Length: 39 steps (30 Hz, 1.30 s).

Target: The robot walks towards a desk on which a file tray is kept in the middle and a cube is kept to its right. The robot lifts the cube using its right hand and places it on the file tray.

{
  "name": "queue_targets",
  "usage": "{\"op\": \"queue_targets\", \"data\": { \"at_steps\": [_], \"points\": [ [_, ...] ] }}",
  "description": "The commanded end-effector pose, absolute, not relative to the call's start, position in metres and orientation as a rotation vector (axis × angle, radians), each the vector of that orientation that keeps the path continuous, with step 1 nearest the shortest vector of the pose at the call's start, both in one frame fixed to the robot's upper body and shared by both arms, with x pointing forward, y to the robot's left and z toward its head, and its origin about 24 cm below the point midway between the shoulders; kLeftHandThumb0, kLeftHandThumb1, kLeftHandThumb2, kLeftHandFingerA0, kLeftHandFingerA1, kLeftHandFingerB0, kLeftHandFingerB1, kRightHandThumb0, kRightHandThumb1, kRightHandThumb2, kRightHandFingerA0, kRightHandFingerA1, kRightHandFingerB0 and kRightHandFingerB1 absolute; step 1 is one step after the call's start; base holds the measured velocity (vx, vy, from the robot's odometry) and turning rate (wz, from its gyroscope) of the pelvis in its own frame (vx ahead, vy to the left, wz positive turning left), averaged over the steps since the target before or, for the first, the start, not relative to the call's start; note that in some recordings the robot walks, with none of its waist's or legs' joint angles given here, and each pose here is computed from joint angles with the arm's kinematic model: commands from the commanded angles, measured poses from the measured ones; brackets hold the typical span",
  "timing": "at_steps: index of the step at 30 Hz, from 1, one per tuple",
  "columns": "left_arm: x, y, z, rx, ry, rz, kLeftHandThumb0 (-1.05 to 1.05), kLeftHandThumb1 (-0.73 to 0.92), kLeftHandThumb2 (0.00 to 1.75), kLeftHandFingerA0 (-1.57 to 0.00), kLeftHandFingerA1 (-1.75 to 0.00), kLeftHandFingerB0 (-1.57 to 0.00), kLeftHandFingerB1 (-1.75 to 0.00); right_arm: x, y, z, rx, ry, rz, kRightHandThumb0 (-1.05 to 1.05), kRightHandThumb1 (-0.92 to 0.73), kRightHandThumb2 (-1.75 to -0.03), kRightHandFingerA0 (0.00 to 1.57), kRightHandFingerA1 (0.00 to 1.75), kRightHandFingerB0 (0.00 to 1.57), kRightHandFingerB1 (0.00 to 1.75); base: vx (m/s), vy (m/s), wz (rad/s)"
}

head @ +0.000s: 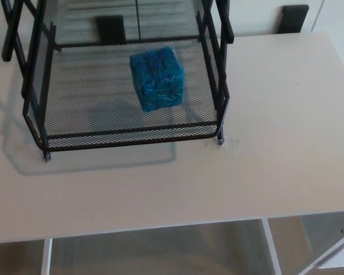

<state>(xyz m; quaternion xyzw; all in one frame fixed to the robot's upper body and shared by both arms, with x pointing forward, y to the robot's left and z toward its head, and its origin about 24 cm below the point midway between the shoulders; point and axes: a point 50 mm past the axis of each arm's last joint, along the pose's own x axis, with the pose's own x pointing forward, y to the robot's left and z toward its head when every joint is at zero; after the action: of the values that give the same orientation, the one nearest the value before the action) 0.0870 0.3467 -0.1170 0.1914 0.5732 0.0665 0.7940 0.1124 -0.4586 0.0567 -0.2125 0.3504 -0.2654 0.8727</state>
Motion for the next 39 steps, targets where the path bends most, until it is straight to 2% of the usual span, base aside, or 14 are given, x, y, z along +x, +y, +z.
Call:
{"op": "queue_targets", "data": {
  "at_steps": [1,5,6,7,8,18,19,20,21,22,23,25,31,39],
  "points": [
    [0.086,0.361,-0.108,0.400,1.205,0.187,-1.05,0.47,1.41,-0.72,-1.05,-0.61,-0.99,0.032,-0.459,-0.016,-0.034,1.014,-0.728,-0.45,-0.64,-0.60,0.30,0.43,0.15,0.27,0.00,0.000,0.00],
    [0.088,0.360,-0.108,0.401,1.201,0.198,-1.04,0.50,1.52,-1.00,-1.21,-0.50,-0.93,0.037,-0.457,-0.016,-0.090,1.013,-0.634,-0.41,-0.63,-0.59,0.35,0.43,0.16,0.29,0.00,0.000,0.00],
    [0.089,0.360,-0.108,0.400,1.199,0.197,-1.05,0.45,1.42,-0.76,-1.07,-0.63,-1.00,0.039,-0.454,-0.013,-0.125,1.043,-0.553,-0.34,-0.45,-0.94,0.27,0.59,0.02,0.47,0.00,0.000,0.00],
    [0.089,0.360,-0.108,0.404,1.201,0.194,-1.05,0.45,1.42,-0.76,-1.07,-0.63,-1.00,0.039,-0.453,-0.012,-0.131,1.053,-0.527,-0.34,-0.45,-0.94,0.27,0.59,0.02,0.47,0.00,0.000,0.00],
    [0.089,0.361,-0.108,0.394,1.201,0.195,-1.04,0.44,1.43,-0.71,-1.05,-0.57,-0.97,0.038,-0.451,-0.015,-0.116,1.051,-0.512,-0.44,-0.62,-0.59,0.28,0.43,0.15,0.29,0.00,0.000,0.00],
    [0.089,0.361,-0.108,0.393,1.203,0.201,-1.05,0.42,1.47,-0.81,-1.12,-0.40,-0.88,0.042,-0.445,-0.018,-0.271,1.130,-0.339,-0.48,-0.65,-0.59,0.31,0.43,0.15,0.29,0.00,0.000,0.00],
    [0.089,0.361,-0.107,0.393,1.200,0.197,-1.05,0.45,1.49,-0.79,-1.11,-0.39,-0.88,0.041,-0.445,-0.021,-0.273,1.132,-0.347,-0.37,-0.48,-0.95,0.25,0.57,0.00,0.45,0.00,0.000,0.00],
    [0.088,0.361,-0.108,0.401,1.198,0.188,-1.04,0.44,1.39,-0.73,-1.05,-0.60,-0.98,0.041,-0.445,-0.024,-0.257,1.128,-0.360,-0.44,-0.66,-0.60,0.31,0.41,0.16,0.28,0.00,0.000,0.00],
    [0.088,0.361,-0.108,0.405,1.197,0.184,-1.04,0.44,1.39,-0.73,-1.05,-0.60,-0.98,0.041,-0.444,-0.025,-0.249,1.126,-0.365,-0.44,-0.66,-0.60,0.31,0.41,0.16,0.28,0.00,0.000,0.00],
    [0.088,0.361,-0.108,0.399,1.198,0.190,-1.05,0.45,1.48,-0.83,-1.11,-0.41,-0.88,0.041,-0.444,-0.026,-0.236,1.126,-0.370,-0.34,-0.47,-0.94,0.25,0.57,0.01,0.45,0.00,0.000,0.00],
    [0.089,0.361,-0.108,0.391,1.199,0.200,-1.05,0.47,1.50,-0.83,-1.12,-0.39,-0.87,0.040,-0.444,-0.028,-0.237,1.129,-0.371,-0.44,-0.67,-0.61,0.31,0.38,0.15,0.28,0.00,0.000,0.00],
    [0.090,0.362,-0.107,0.391,1.199,0.200,-1.04,0.42,1.41,-0.71,-1.06,-0.60,-0.98,0.040,-0.444,-0.029,-0.233,1.132,-0.370,-0.44,-0.66,-0.61,0.31,0.37,0.15,0.28,0.00,0.000,0.00],
    [0.088,0.361,-0.108,0.360,1.198,0.223,-1.05,0.44,1.48,-0.78,-1.11,-0.38,-0.88,0.039,-0.444,-0.029,-0.192,1.123,-0.378,-0.43,-0.65,-0.60,0.29,0.38,0.16,0.28,0.00,0.000,0.00],
    [0.090,0.361,-0.108,0.410,1.211,0.187,-1.04,0.43,1.41,-0.72,-1.05,-0.60,-0.97,0.041,-0.446,-0.031,-0.227,1.131,-0.367,-0.45,-0.66,-0.60,0.31,0.36,0.15,0.28,0.00,0.000,0.00]
  ]
}}
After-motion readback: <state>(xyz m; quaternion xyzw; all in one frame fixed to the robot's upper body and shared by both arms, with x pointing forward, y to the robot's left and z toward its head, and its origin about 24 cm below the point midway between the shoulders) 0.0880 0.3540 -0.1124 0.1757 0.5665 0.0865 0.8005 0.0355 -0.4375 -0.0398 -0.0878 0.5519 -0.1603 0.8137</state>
